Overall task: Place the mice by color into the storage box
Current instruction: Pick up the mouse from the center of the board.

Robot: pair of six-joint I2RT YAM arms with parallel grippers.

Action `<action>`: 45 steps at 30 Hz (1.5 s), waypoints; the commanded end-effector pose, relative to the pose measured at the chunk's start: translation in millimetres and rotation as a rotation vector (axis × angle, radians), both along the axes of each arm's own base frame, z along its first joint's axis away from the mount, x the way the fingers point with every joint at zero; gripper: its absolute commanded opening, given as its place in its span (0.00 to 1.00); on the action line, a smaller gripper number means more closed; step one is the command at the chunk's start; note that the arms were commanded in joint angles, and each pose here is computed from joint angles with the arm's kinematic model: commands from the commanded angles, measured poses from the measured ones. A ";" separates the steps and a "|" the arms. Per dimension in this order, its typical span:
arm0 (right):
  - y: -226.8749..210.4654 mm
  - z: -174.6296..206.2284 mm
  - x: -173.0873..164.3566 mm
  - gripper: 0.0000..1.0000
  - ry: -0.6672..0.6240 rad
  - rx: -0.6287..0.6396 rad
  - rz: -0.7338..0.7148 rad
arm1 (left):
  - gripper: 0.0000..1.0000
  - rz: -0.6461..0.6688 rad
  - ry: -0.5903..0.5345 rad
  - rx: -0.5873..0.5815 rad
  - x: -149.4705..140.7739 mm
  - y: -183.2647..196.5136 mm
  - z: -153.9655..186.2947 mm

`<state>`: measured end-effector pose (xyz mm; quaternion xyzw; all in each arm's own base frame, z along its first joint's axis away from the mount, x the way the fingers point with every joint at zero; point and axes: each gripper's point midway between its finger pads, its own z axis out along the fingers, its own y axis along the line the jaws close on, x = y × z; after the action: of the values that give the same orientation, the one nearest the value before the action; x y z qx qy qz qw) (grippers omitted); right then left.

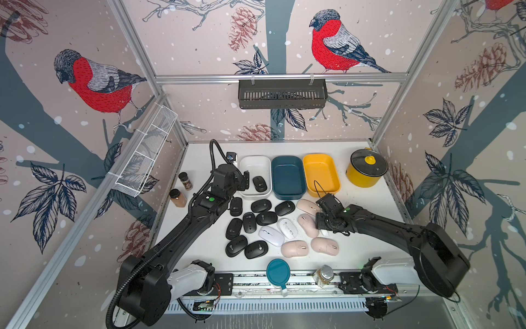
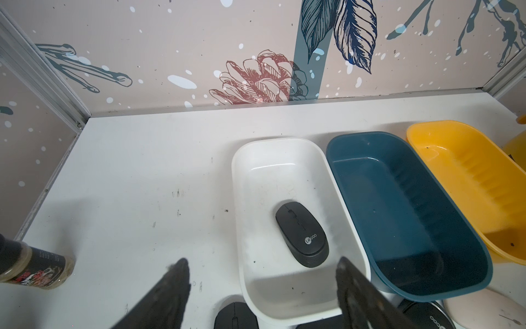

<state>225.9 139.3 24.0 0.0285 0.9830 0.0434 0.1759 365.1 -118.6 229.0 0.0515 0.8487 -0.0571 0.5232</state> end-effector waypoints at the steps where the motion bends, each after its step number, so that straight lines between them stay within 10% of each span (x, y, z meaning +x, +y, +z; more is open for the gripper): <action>1: 2.7 -0.1 3.7 0.72 -0.004 0.006 -0.008 | 0.79 0.010 -0.025 0.004 3.3 0.9 6.8; 35: -2.5 -8.8 4.6 0.65 0.013 -0.054 -0.022 | 0.79 0.015 -0.032 0.005 1.1 3.0 10.1; 45: 7.7 46.6 21.2 0.60 -0.095 0.012 -0.040 | 0.79 0.014 -0.035 0.002 0.9 2.8 11.1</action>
<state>244.1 149.6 55.5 0.0389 0.9758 0.0502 0.2094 363.9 -117.4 233.2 0.0497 0.8462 -0.0570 0.5275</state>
